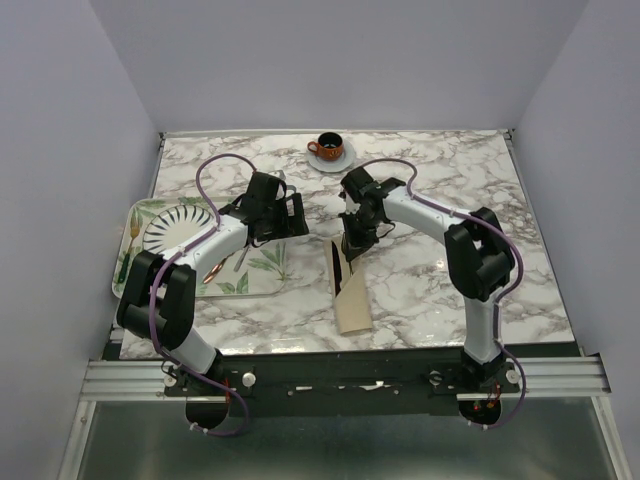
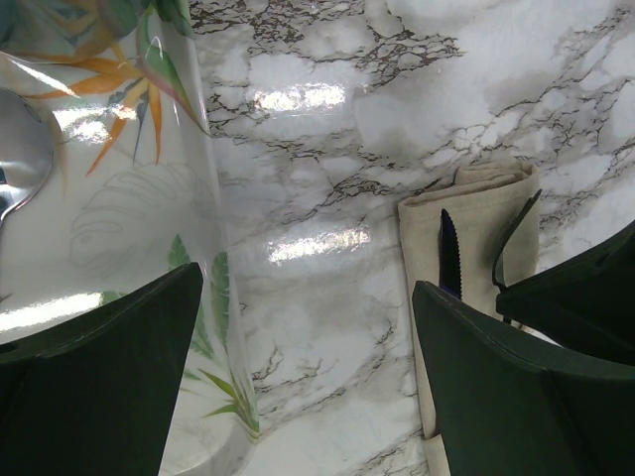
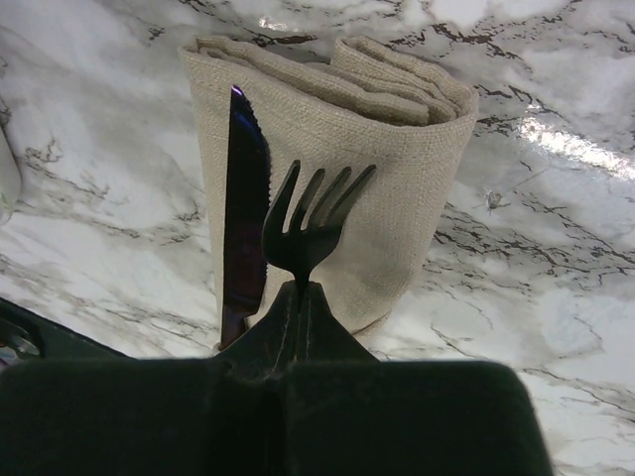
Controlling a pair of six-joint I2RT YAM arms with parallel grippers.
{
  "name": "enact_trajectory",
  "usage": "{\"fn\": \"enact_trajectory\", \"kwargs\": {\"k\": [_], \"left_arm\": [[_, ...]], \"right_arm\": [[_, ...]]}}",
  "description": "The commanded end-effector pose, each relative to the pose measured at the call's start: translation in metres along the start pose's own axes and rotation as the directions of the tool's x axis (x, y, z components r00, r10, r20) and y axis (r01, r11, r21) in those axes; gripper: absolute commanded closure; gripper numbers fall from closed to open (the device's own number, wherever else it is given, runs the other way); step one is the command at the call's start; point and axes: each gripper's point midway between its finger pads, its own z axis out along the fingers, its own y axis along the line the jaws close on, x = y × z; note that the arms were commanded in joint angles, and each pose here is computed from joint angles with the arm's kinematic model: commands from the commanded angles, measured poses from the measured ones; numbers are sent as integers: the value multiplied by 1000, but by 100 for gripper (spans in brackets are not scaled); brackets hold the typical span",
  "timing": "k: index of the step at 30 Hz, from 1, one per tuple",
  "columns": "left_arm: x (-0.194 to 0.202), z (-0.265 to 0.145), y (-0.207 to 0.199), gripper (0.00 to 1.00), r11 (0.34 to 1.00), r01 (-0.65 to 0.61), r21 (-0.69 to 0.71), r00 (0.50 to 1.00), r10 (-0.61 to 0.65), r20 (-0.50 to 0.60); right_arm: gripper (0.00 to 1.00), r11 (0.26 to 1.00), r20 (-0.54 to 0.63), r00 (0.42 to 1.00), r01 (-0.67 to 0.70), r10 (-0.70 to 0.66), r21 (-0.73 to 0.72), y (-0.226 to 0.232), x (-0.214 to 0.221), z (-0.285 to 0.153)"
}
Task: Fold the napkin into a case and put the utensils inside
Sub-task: Insert the fork at the center of the board.
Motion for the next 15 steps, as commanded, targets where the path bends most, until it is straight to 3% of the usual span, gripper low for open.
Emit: {"fn": "enact_trajectory", "kwargs": {"k": [1,15], "left_arm": [[-5,-2,-1,1,1000,8,9,1000,-9,17],[-2,-2,0,1,1000,-12,9,1000,12,7]], "right_arm": [[99,1000,-98,995,-17,18,14,-4,21,19],[94,1000,-131,991,-27,28,6,-3,25,24]]}}
